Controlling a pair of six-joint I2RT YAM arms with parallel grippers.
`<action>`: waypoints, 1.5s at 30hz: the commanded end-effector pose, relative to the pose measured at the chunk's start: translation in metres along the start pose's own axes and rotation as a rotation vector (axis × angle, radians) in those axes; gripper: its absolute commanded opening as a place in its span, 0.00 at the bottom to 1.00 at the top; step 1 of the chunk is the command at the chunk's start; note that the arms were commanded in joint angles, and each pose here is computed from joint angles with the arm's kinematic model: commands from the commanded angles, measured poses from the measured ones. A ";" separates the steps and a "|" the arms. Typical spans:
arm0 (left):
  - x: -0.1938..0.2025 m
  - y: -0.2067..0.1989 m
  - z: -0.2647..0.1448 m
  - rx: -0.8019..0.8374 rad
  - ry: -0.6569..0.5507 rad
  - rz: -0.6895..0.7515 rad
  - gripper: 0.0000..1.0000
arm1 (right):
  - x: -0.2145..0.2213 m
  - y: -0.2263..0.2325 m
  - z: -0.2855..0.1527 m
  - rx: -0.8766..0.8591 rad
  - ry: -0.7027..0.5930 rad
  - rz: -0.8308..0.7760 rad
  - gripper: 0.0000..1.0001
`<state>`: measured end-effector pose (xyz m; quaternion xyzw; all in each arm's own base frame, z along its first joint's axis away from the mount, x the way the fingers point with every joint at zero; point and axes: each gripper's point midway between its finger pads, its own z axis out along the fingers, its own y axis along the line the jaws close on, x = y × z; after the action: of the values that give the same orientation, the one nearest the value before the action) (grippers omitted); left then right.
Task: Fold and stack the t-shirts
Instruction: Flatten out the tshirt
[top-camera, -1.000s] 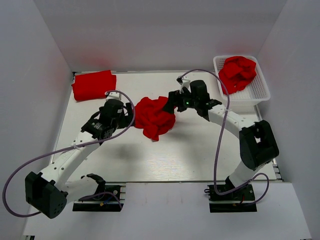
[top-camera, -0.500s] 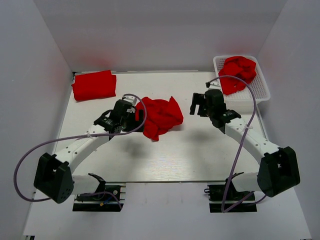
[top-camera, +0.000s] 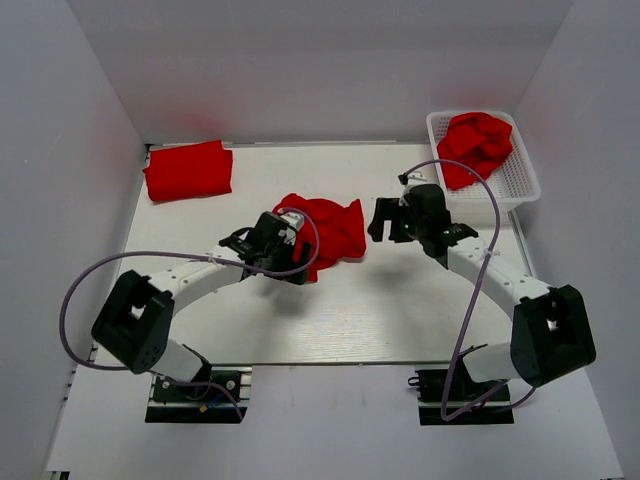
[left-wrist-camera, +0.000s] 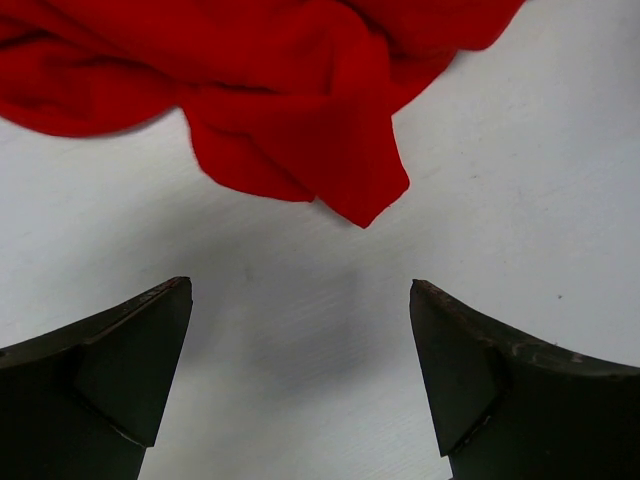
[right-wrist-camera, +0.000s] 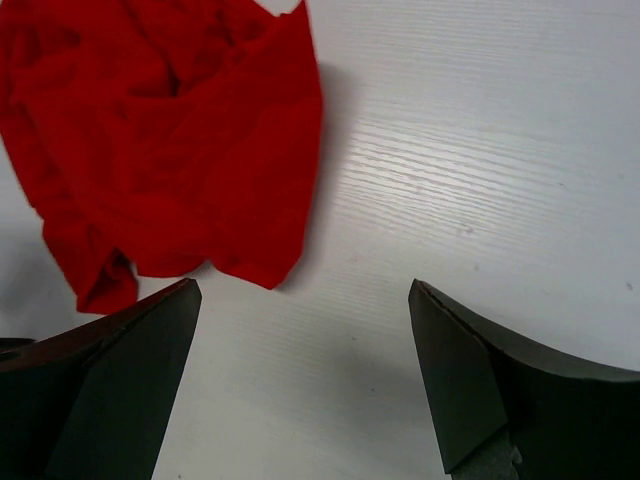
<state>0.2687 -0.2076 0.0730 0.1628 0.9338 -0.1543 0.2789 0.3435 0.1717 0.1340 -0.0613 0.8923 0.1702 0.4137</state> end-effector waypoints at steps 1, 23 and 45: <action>-0.009 -0.020 0.010 0.066 -0.014 0.043 1.00 | -0.014 0.036 0.005 -0.201 -0.037 -0.069 0.90; -0.037 0.001 0.055 -0.097 -0.061 -0.118 0.00 | -0.006 0.066 0.084 -0.336 0.076 -0.057 0.20; -0.230 0.039 -0.282 -0.416 -1.027 -0.116 0.00 | -0.219 0.045 -0.174 -0.028 -0.758 -0.207 0.00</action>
<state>0.3515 -0.1396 0.3401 -0.0333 0.7662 -0.0347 0.6409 0.3596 0.1690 0.3525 -0.1005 0.7173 0.1884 0.6632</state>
